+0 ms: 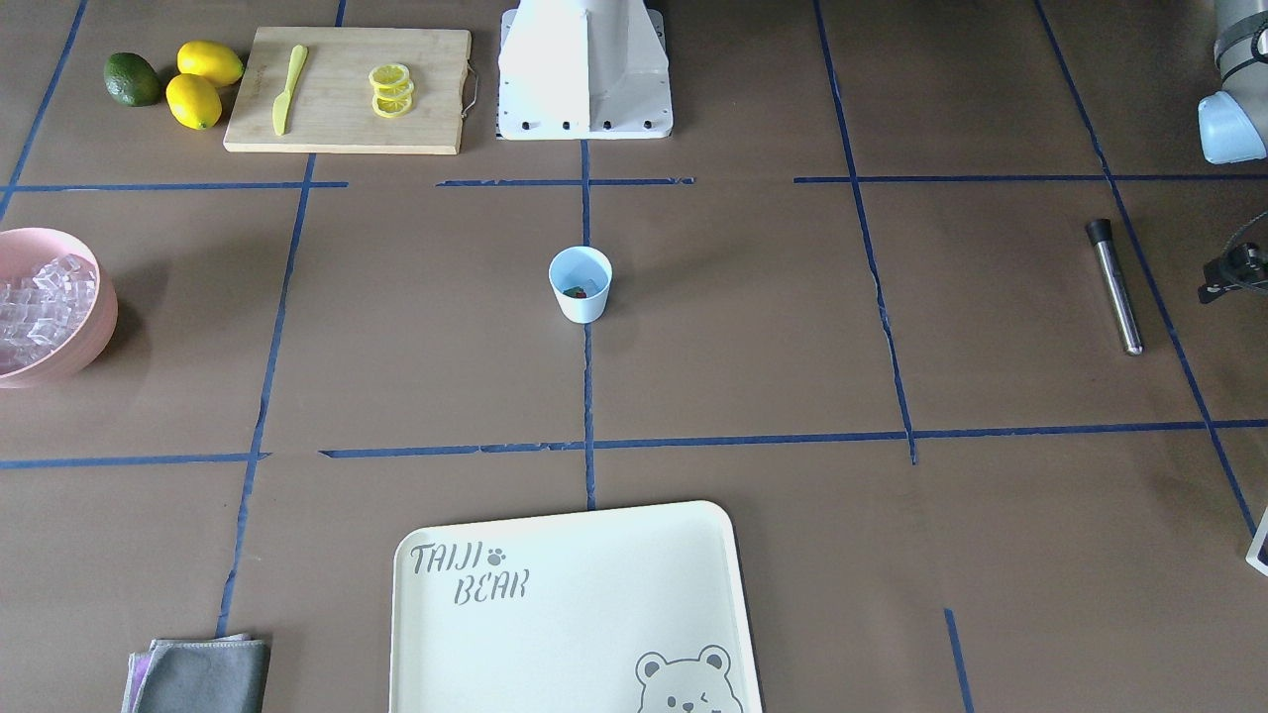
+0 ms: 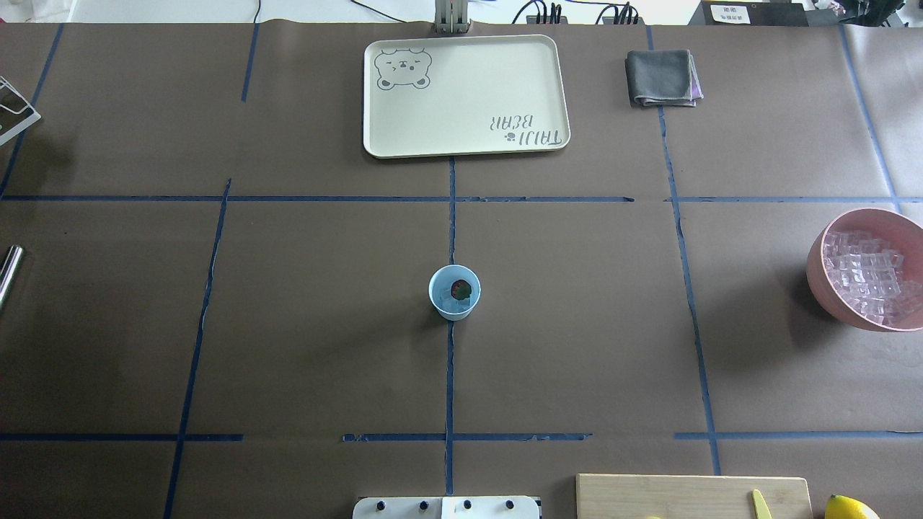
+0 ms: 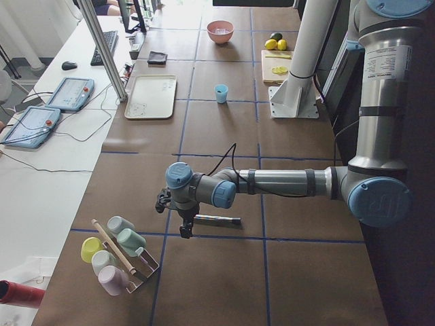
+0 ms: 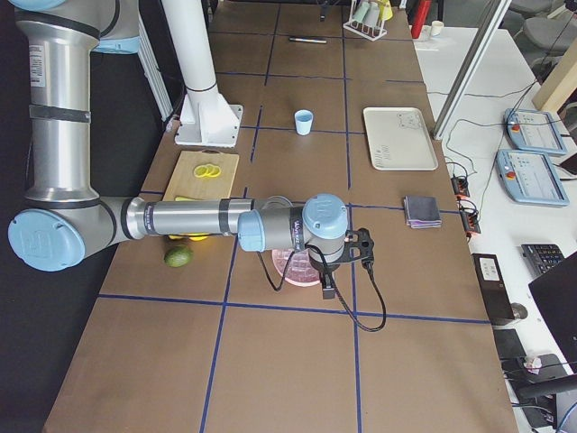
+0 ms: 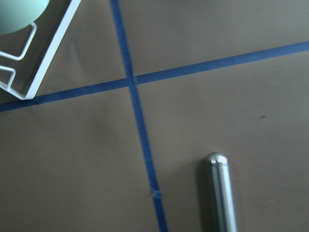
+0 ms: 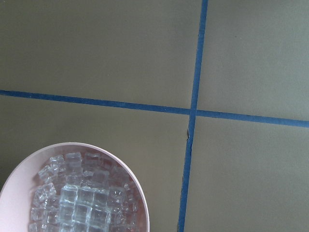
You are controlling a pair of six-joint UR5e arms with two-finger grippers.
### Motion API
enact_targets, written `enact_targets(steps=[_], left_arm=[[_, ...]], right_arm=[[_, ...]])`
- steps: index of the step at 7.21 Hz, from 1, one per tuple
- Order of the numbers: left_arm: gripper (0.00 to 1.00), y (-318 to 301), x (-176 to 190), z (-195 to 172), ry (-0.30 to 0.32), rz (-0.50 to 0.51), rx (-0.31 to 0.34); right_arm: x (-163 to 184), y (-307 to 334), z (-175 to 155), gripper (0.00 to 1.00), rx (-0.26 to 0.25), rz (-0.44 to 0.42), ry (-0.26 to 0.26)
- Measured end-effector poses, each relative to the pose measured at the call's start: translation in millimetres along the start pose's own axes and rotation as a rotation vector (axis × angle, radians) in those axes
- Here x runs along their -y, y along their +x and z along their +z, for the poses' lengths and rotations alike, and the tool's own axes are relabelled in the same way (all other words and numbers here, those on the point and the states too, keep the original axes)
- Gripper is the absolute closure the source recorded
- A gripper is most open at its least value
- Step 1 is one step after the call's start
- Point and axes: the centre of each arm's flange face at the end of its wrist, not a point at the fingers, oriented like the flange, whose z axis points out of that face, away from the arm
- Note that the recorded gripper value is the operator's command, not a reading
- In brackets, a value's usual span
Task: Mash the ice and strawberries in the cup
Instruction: 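Lower the left gripper onto the metal pestle rod and grasp it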
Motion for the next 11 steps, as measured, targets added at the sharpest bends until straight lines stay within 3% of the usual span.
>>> enact_targets(steps=[2, 4, 7, 11], left_arm=[[0.0, 0.9, -8.0, 4.5, 0.059, -0.097, -0.017], [0.0, 26.0, -30.3, 30.0, 0.096, -0.123, -0.059], [0.0, 54.2, -47.5, 53.9, 0.094, -0.122, -0.095], [0.0, 66.5, -45.7, 76.9, 0.065, -0.093, -0.073]], right_arm=[[0.7, -1.1, -1.0, 0.01, 0.0, -0.003, 0.003], [1.0, -0.8, -0.9, 0.01, -0.001, -0.003, 0.003], [1.4, -0.5, -0.9, 0.01, -0.004, -0.003, 0.003], [2.3, -1.3, -1.9, 0.01, -0.007, -0.004, 0.005]])
